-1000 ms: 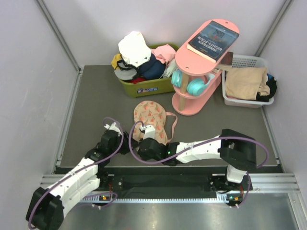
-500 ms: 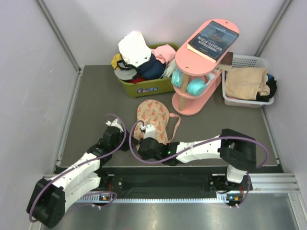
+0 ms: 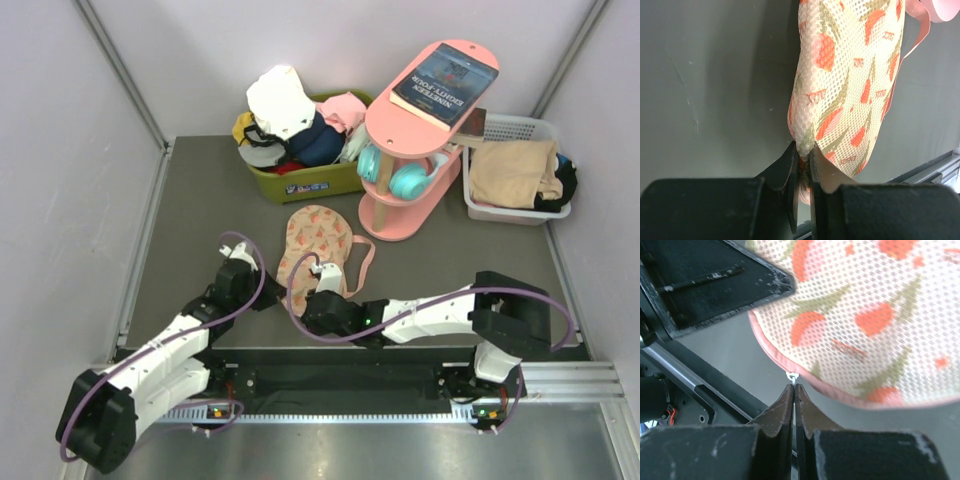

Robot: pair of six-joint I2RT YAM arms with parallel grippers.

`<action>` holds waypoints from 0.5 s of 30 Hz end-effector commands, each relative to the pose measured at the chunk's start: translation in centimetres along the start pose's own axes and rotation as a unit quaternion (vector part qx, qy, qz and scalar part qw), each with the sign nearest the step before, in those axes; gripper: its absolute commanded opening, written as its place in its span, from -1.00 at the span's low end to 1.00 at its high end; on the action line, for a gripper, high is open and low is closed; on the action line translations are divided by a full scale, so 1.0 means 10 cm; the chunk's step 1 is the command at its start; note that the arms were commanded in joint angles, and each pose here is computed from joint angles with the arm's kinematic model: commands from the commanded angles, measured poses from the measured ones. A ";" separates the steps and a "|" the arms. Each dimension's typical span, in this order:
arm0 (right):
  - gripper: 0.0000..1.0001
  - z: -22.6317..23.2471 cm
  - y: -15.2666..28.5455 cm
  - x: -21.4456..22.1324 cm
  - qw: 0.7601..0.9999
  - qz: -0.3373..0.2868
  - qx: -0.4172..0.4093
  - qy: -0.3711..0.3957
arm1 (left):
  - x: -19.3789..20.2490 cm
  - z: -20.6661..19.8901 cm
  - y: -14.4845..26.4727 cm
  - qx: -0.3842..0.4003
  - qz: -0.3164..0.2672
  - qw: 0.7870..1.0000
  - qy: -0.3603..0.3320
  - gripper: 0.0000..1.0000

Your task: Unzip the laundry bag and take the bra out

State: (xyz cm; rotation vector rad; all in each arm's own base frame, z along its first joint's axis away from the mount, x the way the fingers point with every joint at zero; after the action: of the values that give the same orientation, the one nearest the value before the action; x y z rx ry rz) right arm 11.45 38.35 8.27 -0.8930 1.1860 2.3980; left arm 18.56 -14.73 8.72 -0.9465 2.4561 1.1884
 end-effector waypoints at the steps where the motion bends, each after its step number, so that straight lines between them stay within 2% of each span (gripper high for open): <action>1: -1.00 -0.15 0.11 -0.04 1.000 -0.010 0.025 -0.008 | -0.30 -0.10 0.02 -0.007 -0.062 0.998 -0.025 -1.00; 11: -1.00 -0.15 0.12 -0.06 1.000 -0.012 0.029 -0.002 | -0.41 -0.08 0.01 -0.030 -0.074 0.996 -0.042 -1.00; 12: -1.00 -0.14 0.12 -0.07 1.000 -0.014 0.027 0.000 | -0.41 -0.08 0.01 -0.029 -0.072 0.996 -0.042 -0.91; 13: -1.00 -0.11 0.11 -0.09 1.000 -0.015 0.023 0.001 | -0.41 -0.11 0.01 -0.022 -0.068 0.997 -0.042 -0.47; 15: -1.00 -0.06 0.08 -0.11 1.000 -0.015 0.015 0.007 | -0.36 -0.15 0.02 -0.006 -0.053 0.998 -0.039 0.03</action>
State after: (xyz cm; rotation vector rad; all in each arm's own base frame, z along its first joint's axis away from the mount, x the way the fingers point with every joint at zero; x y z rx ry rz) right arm 11.65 36.93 7.99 -0.8761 1.2295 2.3572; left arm 19.55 -14.05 9.14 -0.9480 2.3681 1.2660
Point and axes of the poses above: each gripper's point midway between its finger pads, its own y axis back along the fingers, its own z axis along the line the jaws close on, x = y × z, the point moved 4 cm from there along y, back along the fingers, and after that the axes turned 1 degree about -y, right-handed, at the moved point
